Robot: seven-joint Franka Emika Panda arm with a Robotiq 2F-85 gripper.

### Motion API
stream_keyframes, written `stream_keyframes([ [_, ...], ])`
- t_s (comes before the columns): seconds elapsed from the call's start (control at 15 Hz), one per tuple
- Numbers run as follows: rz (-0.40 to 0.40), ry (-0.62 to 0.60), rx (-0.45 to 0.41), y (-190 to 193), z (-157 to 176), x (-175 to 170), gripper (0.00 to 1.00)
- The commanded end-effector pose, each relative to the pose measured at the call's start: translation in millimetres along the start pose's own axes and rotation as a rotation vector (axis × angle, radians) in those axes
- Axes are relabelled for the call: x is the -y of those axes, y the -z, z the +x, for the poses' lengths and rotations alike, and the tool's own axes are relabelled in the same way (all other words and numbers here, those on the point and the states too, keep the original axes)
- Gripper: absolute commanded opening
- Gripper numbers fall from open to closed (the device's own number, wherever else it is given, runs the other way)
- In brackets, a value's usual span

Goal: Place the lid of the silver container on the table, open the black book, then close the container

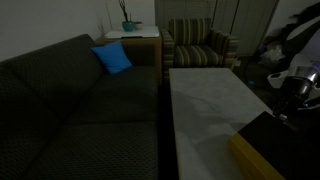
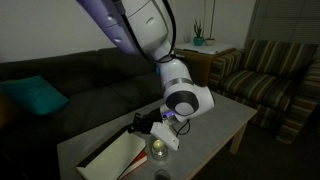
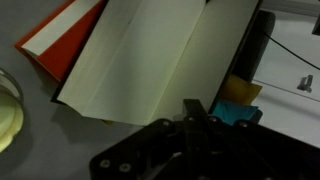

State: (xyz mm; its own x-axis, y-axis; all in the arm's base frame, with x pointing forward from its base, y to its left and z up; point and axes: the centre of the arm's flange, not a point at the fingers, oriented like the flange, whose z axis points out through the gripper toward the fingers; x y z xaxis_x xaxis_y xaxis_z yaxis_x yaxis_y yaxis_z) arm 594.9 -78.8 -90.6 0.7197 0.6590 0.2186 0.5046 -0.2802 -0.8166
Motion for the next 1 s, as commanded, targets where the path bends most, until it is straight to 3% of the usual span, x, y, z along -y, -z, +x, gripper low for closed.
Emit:
stream_keyframes([
  [0.0, 0.071, 0.021, 0.011, 9, 4, 27, 0.0],
  [0.27, 0.109, 0.039, 0.018, 15, 12, 44, 0.0],
  [0.6, 0.134, 0.066, -0.016, 3, 16, 38, 0.0],
  [0.73, 0.11, 0.011, 0.005, -2, 17, 39, 0.0],
  [0.93, -0.002, -0.144, 0.06, -3, 18, 42, 0.0],
])
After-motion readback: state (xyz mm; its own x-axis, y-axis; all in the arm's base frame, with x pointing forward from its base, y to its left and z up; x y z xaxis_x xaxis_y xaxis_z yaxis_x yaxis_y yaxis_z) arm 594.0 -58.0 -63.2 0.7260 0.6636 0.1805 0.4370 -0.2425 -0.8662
